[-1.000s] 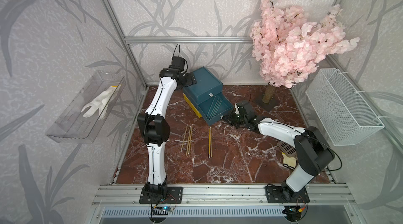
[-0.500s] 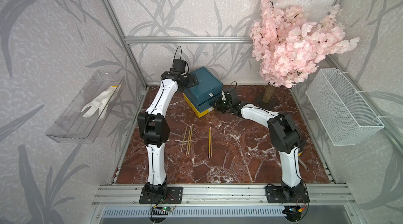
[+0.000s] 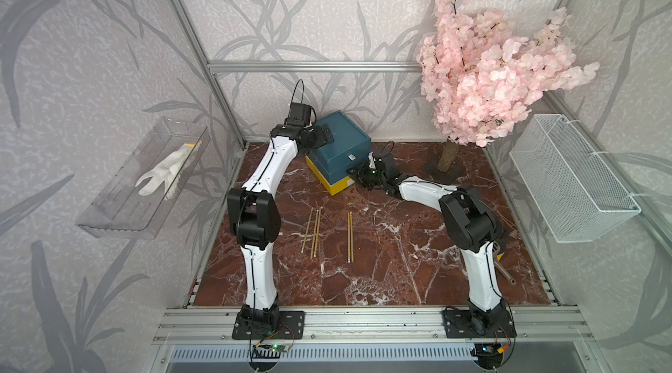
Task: Please place the pencils in the drawer according to their color
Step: Close the drawer in the storage box, then open the drawer in the storage box.
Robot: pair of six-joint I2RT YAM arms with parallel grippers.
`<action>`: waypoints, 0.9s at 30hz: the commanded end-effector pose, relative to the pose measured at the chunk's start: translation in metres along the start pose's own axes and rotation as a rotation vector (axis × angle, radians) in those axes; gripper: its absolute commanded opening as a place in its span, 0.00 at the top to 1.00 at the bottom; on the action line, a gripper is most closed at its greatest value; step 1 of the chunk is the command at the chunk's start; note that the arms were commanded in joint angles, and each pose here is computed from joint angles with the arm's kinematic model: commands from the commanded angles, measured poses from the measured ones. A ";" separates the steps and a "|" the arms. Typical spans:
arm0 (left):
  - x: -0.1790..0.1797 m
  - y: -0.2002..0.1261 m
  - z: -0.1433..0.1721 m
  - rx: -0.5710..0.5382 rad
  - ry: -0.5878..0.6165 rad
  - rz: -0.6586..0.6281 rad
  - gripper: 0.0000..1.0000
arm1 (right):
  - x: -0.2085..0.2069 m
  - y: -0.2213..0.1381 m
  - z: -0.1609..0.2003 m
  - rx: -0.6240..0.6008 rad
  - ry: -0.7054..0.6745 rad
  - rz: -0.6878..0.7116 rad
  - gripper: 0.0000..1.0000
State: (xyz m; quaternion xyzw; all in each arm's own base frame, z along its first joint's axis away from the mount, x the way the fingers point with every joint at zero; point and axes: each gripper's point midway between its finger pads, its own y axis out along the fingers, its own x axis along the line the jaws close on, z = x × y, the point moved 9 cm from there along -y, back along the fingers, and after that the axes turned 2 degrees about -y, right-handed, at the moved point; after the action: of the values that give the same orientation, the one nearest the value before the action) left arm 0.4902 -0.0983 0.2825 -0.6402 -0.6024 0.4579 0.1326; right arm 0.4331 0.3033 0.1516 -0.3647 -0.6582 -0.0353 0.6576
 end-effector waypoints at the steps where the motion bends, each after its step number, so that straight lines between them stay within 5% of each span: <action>1: 0.022 0.026 0.044 0.215 0.012 -0.126 0.00 | 0.003 -0.020 -0.003 -0.066 -0.005 -0.085 0.58; 8: 0.020 0.026 0.044 0.211 0.003 -0.111 0.00 | -0.029 -0.031 0.005 -0.099 0.029 0.039 0.43; 27: 0.021 0.031 0.049 0.219 -0.010 -0.099 0.00 | -0.035 0.009 -0.009 -0.091 0.080 0.143 0.43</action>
State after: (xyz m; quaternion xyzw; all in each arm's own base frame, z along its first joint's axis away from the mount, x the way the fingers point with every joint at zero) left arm 0.4905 -0.0992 0.2820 -0.6436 -0.6001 0.4599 0.1189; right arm 0.4402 0.2899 0.1298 -0.4268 -0.6179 -0.0469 0.6586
